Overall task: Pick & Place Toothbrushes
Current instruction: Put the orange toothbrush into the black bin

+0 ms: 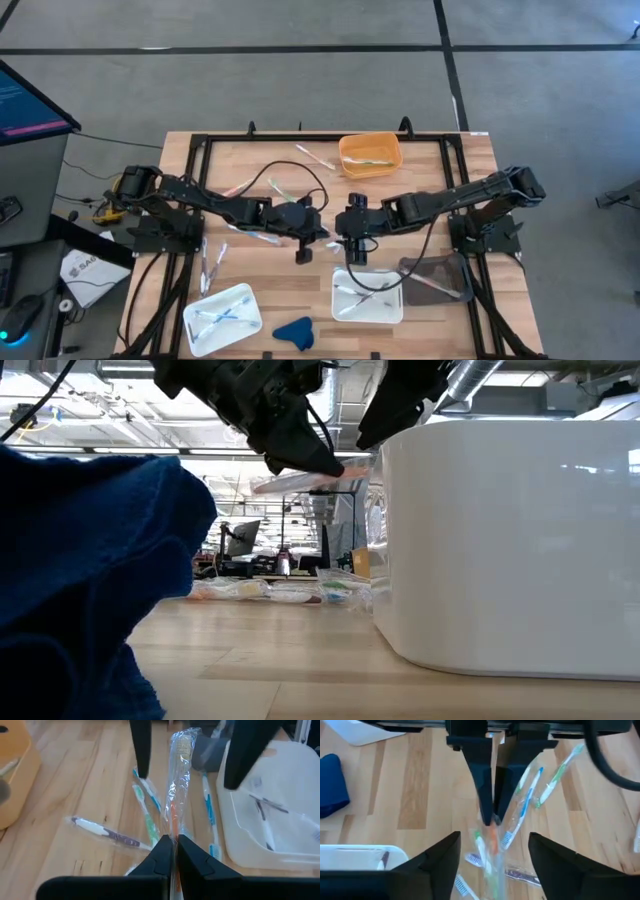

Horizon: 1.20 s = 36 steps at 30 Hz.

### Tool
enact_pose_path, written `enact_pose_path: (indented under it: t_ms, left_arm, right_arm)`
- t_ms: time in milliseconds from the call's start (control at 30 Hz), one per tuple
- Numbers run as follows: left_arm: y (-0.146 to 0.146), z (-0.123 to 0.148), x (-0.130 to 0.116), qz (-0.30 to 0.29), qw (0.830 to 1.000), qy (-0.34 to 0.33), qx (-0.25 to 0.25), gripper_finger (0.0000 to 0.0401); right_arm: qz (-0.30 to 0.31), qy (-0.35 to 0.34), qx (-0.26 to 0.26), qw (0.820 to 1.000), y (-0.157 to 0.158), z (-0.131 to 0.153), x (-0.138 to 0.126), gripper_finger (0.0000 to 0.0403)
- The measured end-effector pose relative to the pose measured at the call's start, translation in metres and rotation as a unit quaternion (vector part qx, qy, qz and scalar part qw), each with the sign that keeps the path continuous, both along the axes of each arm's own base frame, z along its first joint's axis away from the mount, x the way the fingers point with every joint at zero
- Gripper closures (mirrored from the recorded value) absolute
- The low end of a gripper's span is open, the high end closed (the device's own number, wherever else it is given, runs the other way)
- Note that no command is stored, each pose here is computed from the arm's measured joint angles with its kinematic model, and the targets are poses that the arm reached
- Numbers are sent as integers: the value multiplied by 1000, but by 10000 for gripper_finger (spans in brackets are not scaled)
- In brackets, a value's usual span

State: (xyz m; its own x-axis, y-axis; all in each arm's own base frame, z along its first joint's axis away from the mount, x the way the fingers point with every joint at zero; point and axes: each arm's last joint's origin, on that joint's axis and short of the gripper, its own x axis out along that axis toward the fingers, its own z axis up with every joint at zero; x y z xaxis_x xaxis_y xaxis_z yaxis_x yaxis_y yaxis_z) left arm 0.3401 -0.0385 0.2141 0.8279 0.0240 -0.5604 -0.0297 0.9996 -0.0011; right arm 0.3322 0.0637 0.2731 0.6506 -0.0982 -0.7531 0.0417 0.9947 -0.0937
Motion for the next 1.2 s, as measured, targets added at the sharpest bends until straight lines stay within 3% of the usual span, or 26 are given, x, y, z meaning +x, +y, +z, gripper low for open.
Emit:
enact_pose_path:
  t_ms: [300,600,900,1200]
  left_arm:
    - [0,6,4,0,999,-33,-3,395]
    - [-1,11,6,-3,998,-63,-8,395]
    - [-1,12,7,-13,998,-68,-14,395]
    - [-2,12,7,-20,997,-69,-19,395]
  right_arm:
    - [0,1,0,1000,0,0,0,165]
    - [-1,3,-1,1000,0,-1,0,192]
    - [0,7,-2,1000,0,-1,-1,247]
    - [0,41,-8,999,-1,-5,-6,335]
